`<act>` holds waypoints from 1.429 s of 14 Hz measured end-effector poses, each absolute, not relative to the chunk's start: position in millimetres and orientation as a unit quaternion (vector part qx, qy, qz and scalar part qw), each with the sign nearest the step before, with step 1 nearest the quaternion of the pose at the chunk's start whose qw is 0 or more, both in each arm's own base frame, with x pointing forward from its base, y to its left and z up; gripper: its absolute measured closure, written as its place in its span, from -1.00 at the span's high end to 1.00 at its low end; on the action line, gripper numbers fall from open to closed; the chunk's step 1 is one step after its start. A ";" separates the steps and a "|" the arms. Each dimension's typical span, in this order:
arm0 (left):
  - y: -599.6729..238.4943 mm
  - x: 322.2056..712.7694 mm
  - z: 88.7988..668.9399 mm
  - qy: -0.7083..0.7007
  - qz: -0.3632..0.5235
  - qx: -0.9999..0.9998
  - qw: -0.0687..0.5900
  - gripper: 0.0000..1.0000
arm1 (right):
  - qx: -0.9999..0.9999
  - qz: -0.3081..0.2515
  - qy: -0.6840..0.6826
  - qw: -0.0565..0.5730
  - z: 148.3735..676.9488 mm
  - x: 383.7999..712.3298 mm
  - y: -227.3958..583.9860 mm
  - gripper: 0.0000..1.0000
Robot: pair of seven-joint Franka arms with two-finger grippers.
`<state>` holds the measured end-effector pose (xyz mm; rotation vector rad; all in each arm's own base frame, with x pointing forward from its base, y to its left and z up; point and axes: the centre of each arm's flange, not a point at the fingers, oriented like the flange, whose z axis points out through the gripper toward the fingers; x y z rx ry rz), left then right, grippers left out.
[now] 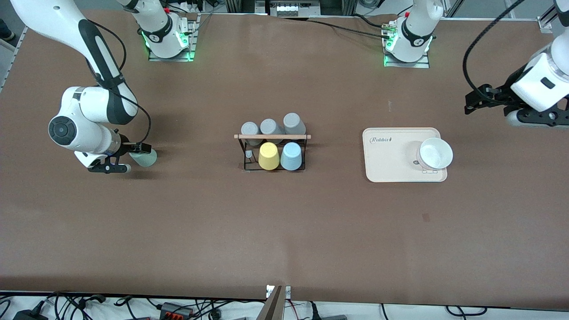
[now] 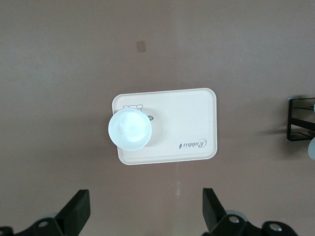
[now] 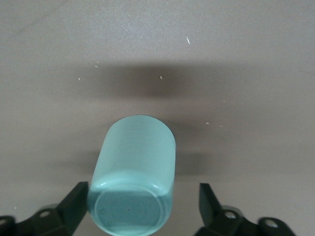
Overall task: Hang scattered cups on rack with three cups
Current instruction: 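Carry the pale teal cup with the right gripper to the rack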
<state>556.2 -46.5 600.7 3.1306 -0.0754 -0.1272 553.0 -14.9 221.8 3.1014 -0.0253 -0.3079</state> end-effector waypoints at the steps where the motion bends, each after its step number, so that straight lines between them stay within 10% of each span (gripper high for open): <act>1: -51.0 555.8 601.2 -0.027 -0.039 0.999 0.004 1.00 | 0.995 -0.099 -0.008 0.012 221.6 553.0 -14.5 0.59; 3: -58.3 555.0 602.0 -0.023 -0.038 0.999 0.003 1.00 | 0.995 -0.097 -0.006 0.012 224.2 554.1 -12.7 0.32; 20: -68.4 551.8 605.2 0.003 -0.036 0.999 -0.001 1.00 | 0.995 -0.063 0.071 -0.019 425.4 607.0 248.5 0.32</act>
